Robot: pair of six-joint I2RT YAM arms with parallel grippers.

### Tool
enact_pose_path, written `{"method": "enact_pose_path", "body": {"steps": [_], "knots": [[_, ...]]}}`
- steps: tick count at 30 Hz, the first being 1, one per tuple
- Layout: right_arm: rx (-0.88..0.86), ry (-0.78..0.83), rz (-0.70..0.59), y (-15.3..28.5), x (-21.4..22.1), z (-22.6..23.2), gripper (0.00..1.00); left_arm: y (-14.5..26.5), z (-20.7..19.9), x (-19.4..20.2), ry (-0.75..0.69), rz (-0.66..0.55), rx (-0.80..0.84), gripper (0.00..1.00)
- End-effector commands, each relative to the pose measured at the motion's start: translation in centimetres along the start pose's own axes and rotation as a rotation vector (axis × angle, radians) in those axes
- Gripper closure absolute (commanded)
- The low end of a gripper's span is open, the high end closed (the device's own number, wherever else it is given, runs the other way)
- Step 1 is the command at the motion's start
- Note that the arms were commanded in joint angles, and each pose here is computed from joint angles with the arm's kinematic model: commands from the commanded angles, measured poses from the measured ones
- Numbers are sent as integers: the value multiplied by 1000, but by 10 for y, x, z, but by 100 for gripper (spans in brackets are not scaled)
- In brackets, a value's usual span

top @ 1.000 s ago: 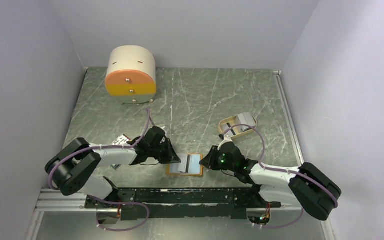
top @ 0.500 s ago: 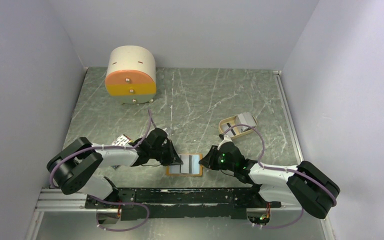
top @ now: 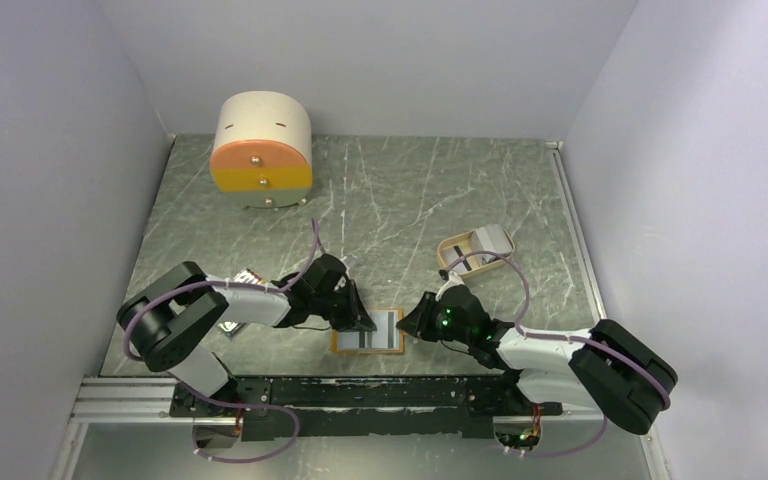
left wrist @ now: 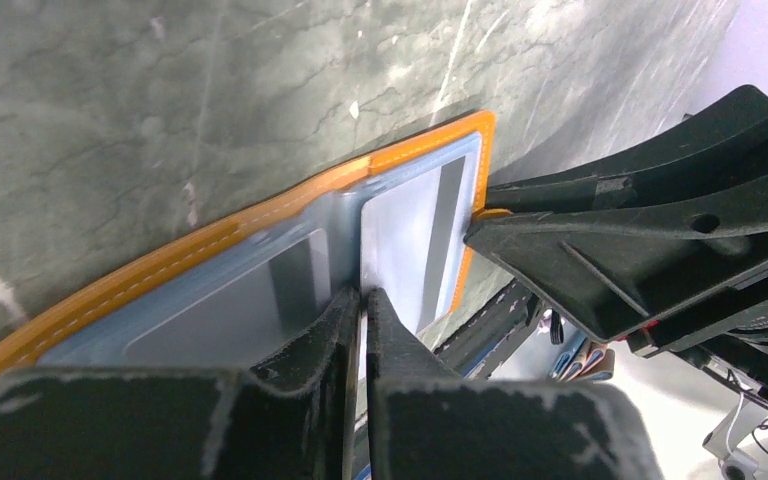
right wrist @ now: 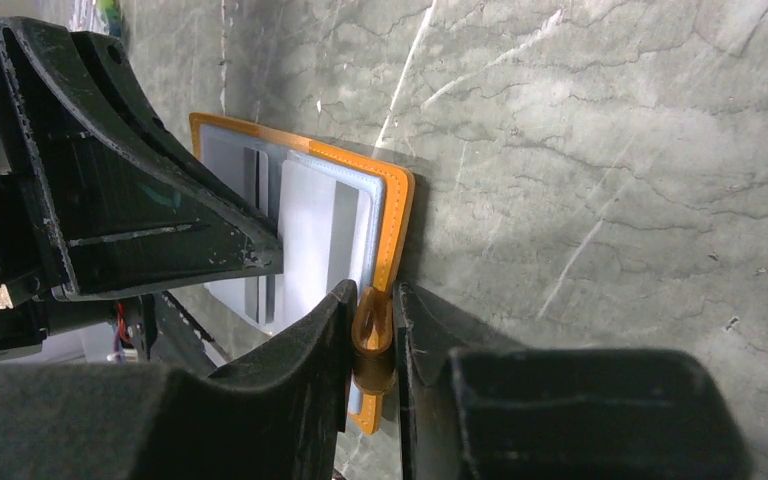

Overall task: Put the credit cards into the card holder
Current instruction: Insert the credit card into the card holder.

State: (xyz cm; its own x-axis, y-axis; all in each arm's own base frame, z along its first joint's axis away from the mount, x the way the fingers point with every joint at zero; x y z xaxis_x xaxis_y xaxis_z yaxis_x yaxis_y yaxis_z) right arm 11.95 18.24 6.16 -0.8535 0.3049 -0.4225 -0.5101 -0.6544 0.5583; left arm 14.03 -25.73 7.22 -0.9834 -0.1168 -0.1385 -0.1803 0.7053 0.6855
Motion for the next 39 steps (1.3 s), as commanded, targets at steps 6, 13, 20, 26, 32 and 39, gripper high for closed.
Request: {"method": "enact_pose_path", "body": {"steps": [6, 13, 20, 26, 32, 39], "knots": [[27, -10, 39, 1, 8, -9, 77, -1, -19, -3, -62, 6, 81, 87], [41, -16, 28, 3, 8, -11, 78, 7, -13, 0, -37, -1, 36, 70], [48, -5, 21, 3, 7, -11, 81, 30, -14, -2, -29, -80, 11, 61], [47, -5, 22, 3, 6, -11, 80, 20, -16, -1, -46, -21, 45, 54], [49, 0, 13, 4, 4, -10, 80, 12, -23, -6, -79, -9, 71, 51], [49, 6, 18, 3, 4, -9, 80, 8, -28, -10, -98, -12, 87, 55]]}}
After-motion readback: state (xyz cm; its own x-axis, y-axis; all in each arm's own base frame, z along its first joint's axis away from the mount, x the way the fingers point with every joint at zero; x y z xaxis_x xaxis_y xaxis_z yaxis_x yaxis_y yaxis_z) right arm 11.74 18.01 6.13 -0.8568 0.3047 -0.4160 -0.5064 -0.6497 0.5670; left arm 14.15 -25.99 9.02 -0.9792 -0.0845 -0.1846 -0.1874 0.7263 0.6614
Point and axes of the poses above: each gripper's point midway between its finger pads, its own y axis back along the fingers, its own z axis along the line the jaws close on, x = y × z, the point moved 8 cm from there along y, back along the fingers, and after that the axes turned 2 degrees about -y, right-handed, at the moved point
